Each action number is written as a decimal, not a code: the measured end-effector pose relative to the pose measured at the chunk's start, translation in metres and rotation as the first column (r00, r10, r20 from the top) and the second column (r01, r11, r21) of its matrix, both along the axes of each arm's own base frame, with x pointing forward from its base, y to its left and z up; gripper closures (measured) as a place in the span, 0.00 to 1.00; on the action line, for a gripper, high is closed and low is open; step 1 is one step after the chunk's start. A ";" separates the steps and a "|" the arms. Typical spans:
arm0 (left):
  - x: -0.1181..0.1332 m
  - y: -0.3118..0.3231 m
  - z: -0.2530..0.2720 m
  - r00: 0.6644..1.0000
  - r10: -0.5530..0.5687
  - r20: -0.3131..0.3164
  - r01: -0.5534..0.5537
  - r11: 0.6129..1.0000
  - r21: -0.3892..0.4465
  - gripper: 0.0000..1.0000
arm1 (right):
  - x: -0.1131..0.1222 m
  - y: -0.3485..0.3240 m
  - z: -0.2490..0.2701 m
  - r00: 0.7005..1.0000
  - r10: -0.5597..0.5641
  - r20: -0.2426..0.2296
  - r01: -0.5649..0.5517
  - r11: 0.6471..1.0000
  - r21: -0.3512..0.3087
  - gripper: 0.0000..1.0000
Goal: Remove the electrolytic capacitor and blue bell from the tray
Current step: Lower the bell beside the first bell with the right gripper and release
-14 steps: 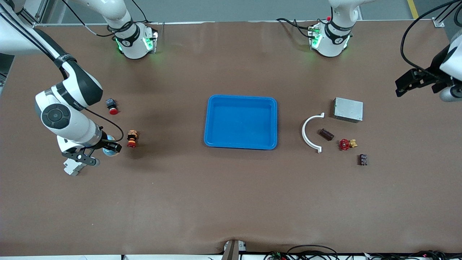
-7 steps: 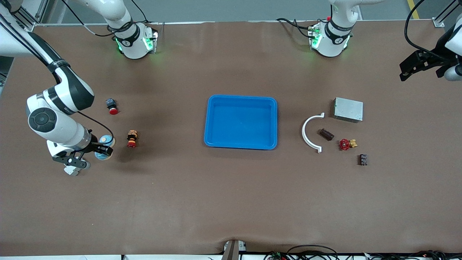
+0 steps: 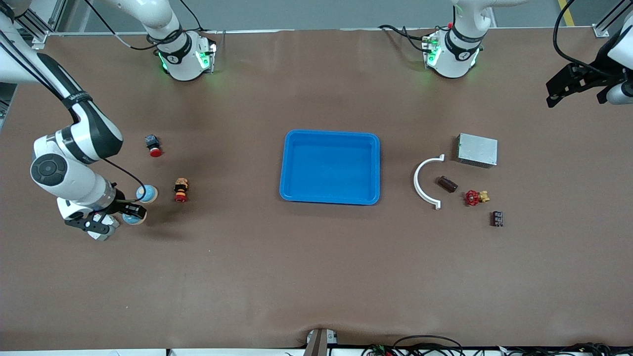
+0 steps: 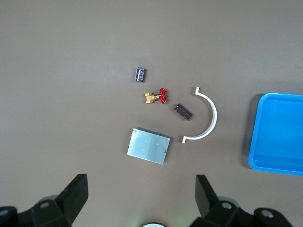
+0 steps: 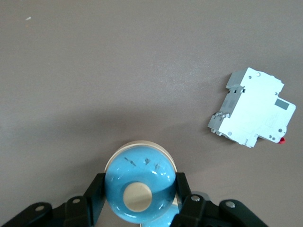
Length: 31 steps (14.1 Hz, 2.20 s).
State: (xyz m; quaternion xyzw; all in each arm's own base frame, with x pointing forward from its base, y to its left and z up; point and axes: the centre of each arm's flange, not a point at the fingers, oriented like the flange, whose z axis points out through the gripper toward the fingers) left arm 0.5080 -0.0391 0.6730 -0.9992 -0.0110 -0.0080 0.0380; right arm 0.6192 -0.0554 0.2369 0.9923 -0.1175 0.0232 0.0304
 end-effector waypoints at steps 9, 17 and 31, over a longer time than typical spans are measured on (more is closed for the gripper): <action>0.007 0.009 -0.007 1.000 0.015 0.011 -0.015 1.000 -0.005 0.00 | 0.005 -0.011 -0.026 0.999 0.019 0.041 -0.019 1.000 -0.002 0.37; 0.014 0.006 -0.012 1.000 0.008 0.016 -0.008 1.000 -0.005 0.00 | 0.011 -0.022 -0.042 0.997 0.029 0.076 -0.029 1.000 -0.012 0.37; 0.014 0.006 -0.011 1.000 0.008 0.018 -0.008 1.000 -0.006 0.00 | 0.013 -0.020 -0.055 0.995 0.039 0.097 -0.038 0.999 -0.015 0.37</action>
